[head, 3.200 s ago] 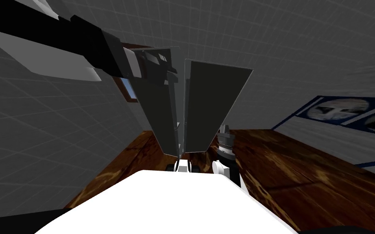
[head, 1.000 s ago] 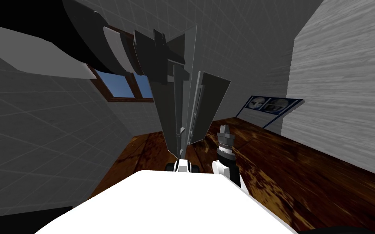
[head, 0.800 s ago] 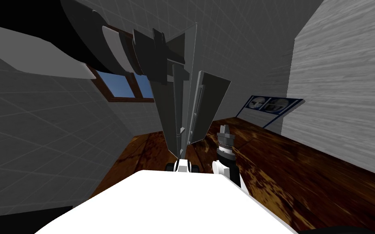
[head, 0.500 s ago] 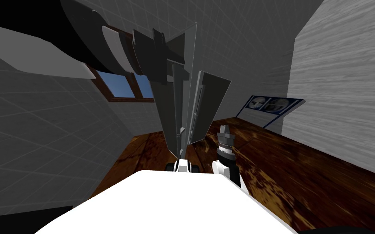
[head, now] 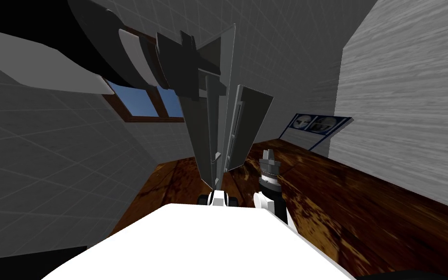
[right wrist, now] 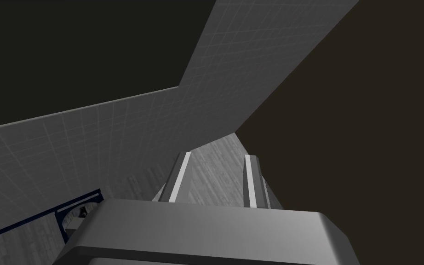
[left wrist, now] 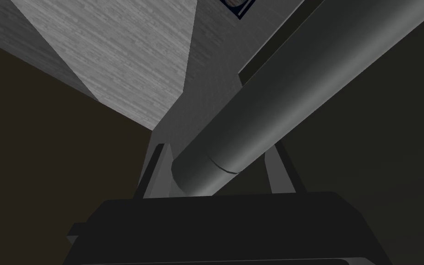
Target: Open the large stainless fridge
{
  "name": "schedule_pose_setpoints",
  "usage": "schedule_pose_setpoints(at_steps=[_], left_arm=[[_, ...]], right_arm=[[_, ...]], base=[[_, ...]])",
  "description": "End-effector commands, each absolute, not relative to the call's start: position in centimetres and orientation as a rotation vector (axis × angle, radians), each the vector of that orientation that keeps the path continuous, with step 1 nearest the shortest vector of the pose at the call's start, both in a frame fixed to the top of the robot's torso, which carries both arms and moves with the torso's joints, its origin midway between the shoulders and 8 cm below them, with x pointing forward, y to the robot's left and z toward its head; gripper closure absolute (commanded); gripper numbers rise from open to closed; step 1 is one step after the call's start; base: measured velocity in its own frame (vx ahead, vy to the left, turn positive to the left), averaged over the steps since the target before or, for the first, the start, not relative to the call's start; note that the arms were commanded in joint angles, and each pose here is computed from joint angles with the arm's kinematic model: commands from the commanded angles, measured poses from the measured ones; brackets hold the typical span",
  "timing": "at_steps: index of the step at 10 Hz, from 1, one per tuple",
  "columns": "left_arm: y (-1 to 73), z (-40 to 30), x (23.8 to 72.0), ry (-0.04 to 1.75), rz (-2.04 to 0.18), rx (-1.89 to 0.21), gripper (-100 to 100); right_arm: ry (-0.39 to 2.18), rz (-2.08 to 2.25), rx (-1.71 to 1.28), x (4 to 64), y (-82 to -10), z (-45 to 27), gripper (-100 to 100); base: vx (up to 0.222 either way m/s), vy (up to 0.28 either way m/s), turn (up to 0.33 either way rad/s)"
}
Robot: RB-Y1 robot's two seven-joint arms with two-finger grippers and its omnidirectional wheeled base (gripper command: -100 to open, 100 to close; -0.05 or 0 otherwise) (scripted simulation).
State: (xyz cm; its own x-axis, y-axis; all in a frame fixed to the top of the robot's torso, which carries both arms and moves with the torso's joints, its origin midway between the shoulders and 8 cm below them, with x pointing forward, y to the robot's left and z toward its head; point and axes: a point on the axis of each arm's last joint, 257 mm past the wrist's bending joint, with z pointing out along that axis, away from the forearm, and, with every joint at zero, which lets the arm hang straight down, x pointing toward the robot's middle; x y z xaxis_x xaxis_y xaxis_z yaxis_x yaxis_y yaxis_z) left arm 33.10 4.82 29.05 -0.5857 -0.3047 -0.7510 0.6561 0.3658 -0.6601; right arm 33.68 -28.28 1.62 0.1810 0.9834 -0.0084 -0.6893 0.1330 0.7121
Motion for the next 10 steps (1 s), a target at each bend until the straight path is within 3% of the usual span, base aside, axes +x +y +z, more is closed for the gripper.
schedule_pose_setpoints(at_steps=[1, 10], left_arm=[[3.23, 28.88, 30.74, 1.749, -1.404, 0.39, 100], [3.21, 29.27, 30.68, 1.735, -1.409, 0.392, 100]], right_arm=[[0.555, 1.307, 0.653, 33.68, -28.28, 1.62, 0], [0.555, 1.307, 0.653, 33.68, -28.28, 1.61, 0]], base=[[-0.074, 0.106, -0.023], [-0.007, 0.012, -0.01]])
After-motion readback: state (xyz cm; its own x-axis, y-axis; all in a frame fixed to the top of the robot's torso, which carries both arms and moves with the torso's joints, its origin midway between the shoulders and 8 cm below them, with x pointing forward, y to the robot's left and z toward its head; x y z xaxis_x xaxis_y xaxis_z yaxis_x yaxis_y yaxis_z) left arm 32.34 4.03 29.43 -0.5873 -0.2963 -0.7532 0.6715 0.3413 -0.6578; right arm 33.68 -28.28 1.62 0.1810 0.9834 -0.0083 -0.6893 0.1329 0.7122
